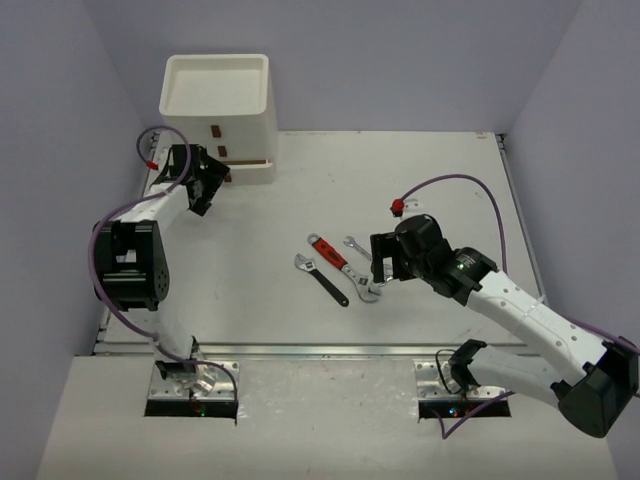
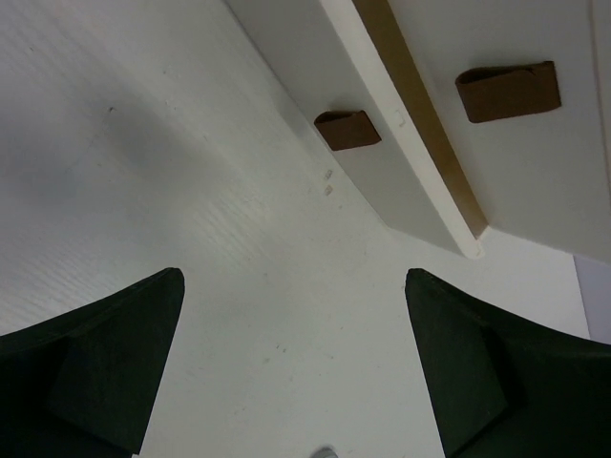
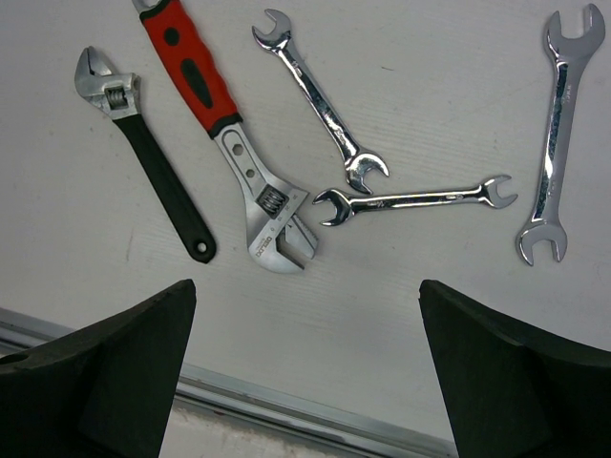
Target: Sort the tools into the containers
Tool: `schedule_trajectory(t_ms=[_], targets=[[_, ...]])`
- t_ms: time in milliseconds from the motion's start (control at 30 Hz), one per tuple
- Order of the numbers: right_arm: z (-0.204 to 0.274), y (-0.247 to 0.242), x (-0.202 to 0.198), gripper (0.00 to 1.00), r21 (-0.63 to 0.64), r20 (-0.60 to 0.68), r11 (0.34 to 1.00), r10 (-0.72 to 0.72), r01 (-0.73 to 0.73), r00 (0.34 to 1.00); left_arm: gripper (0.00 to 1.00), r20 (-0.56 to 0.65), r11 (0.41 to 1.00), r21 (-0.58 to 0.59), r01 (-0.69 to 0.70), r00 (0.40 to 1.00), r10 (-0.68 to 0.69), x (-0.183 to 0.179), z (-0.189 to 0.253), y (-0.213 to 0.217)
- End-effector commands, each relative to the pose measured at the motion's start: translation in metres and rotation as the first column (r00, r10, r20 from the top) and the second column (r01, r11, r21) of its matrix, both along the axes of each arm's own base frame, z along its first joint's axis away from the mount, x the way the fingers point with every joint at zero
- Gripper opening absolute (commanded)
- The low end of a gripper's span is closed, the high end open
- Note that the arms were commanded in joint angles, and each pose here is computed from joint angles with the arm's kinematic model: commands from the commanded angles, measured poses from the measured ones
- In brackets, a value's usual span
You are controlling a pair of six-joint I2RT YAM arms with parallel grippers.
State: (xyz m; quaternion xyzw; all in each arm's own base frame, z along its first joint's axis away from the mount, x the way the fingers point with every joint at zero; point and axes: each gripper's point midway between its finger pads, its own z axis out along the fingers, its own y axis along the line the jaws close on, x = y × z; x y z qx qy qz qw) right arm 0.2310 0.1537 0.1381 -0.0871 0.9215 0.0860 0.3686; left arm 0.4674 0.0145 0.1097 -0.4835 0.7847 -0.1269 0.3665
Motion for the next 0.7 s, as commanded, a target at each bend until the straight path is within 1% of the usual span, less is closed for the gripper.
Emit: schedule_trajectory(t_ms=[0,233,367,567,667], targets=[[0.006,-0.005,0.004,0.99,0.0,0.047,1.0,-0.012,0.012,0.999,0.97,-0.028,0.999,-0.049,-0.021,0.999,0.02,0.017,-0.004,-0.008],[0.0,-0.004,0.003,0.99,-0.004,0.038,1.0,0.001,0.0,0.999,0.94,-0.019,0.996,-0.063,-0.061,0.998,0.06,0.05,-0.007,-0.004],[-0.001,-0.004,0.003,0.99,-0.009,0.038,1.0,0.007,-0.007,0.999,0.94,0.01,0.996,-0.063,-0.07,0.997,0.071,0.072,0.001,-0.001],[-0.002,-0.002,0.003,0.99,-0.007,0.035,1.0,0.014,-0.014,0.999,0.91,0.001,0.991,-0.07,-0.111,0.994,0.111,0.084,-0.005,0.007],[-0.001,-0.001,0.004,0.99,-0.006,0.037,1.0,0.018,-0.018,0.999,0.83,-0.006,0.988,-0.076,-0.132,0.991,0.132,0.084,-0.013,0.01]])
